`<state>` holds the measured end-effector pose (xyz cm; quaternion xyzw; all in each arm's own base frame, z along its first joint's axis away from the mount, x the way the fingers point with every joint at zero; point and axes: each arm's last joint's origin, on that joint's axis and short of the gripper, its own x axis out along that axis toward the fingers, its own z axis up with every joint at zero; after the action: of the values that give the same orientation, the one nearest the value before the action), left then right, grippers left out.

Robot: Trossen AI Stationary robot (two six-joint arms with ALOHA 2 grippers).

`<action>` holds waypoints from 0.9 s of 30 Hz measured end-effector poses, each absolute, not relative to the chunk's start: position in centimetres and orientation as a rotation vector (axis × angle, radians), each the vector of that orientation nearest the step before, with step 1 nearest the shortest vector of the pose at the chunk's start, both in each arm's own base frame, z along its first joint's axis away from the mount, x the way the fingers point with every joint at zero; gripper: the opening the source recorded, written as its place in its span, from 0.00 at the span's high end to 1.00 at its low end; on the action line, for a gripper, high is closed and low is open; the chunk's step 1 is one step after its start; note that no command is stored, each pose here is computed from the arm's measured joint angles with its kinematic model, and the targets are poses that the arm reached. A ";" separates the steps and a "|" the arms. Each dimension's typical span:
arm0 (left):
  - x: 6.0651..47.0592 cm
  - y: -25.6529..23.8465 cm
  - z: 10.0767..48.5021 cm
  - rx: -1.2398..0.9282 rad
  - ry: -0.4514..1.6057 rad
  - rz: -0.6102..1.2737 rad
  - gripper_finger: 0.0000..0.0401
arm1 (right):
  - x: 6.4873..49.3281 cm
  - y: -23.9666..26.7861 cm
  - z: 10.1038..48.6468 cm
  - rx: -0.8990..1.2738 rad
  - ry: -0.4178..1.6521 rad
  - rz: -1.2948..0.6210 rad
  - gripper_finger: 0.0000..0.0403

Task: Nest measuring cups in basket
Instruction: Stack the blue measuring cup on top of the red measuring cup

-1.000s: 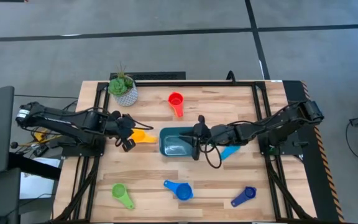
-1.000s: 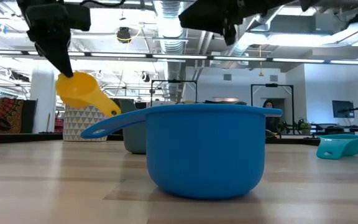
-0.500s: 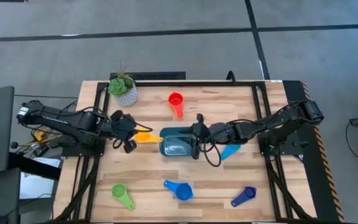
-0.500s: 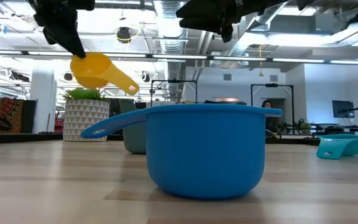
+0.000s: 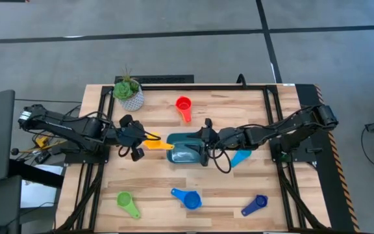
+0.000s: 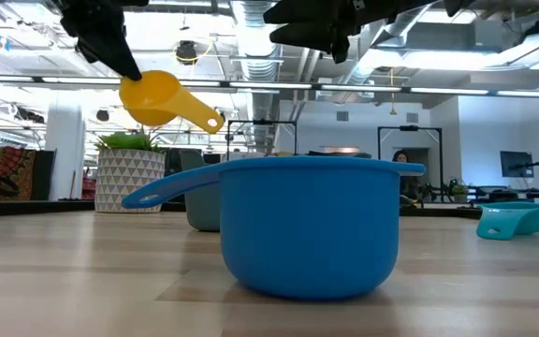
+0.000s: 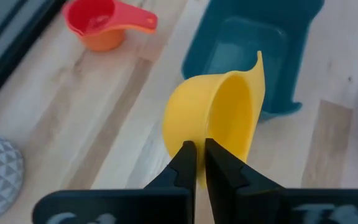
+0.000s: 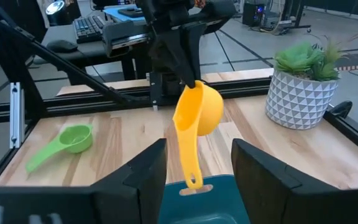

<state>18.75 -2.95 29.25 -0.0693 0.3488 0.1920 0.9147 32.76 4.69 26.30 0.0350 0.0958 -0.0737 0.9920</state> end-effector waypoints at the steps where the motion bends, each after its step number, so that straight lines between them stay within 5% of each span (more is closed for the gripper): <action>1: 18.7 -2.9 29.2 -0.133 0.718 0.406 0.99 | 32.8 4.7 26.3 0.070 0.192 -0.148 0.50; 16: 19.4 -2.7 30.2 -0.061 0.578 0.482 0.99 | 33.0 3.0 26.4 0.021 0.215 -0.204 0.54; 27: 20.6 -2.9 31.1 0.012 0.470 0.480 0.99 | 34.1 0.8 31.1 -0.161 0.325 -0.299 0.51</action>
<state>20.56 -2.86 31.08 0.0059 0.2307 0.2357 0.9440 34.08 0.79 31.11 -0.0797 0.1612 -0.1479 0.9725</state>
